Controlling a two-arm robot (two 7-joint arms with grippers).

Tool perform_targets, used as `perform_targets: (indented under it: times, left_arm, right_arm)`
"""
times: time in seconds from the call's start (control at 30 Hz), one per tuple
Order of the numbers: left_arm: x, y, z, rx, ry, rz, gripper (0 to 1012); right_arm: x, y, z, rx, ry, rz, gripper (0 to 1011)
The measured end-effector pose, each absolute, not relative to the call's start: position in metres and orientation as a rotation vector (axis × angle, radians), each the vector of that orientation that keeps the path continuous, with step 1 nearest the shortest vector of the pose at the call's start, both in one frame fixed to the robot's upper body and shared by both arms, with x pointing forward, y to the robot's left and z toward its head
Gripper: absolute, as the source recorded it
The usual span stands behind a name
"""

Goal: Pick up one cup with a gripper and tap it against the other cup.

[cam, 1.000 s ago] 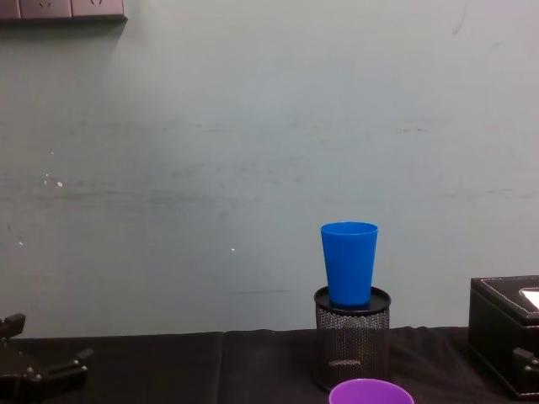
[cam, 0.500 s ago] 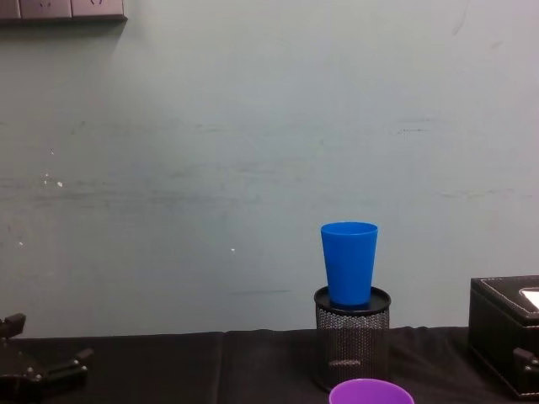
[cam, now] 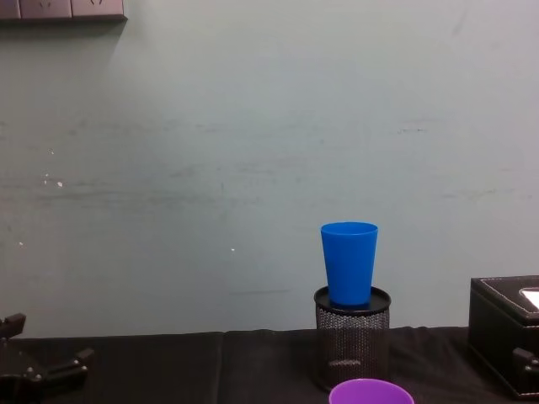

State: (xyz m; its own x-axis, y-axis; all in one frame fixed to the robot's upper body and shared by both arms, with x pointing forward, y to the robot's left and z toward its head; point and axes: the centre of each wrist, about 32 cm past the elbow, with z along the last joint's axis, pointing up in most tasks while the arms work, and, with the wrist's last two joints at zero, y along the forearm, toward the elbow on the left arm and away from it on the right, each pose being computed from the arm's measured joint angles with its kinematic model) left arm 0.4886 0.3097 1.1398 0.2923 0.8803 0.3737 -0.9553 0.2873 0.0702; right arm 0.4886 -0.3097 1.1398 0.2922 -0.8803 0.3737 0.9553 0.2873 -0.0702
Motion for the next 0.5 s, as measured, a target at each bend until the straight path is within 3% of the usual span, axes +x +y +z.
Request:
perform_targets:
  times: [0.5]
  left_arm:
    - [0.4886,0.3097,1.1398,0.304,-0.285,1.248,1000]
  right_arm:
    - [0.4886,-0.3097,1.1398,-0.304,-0.285,-1.248,1002]
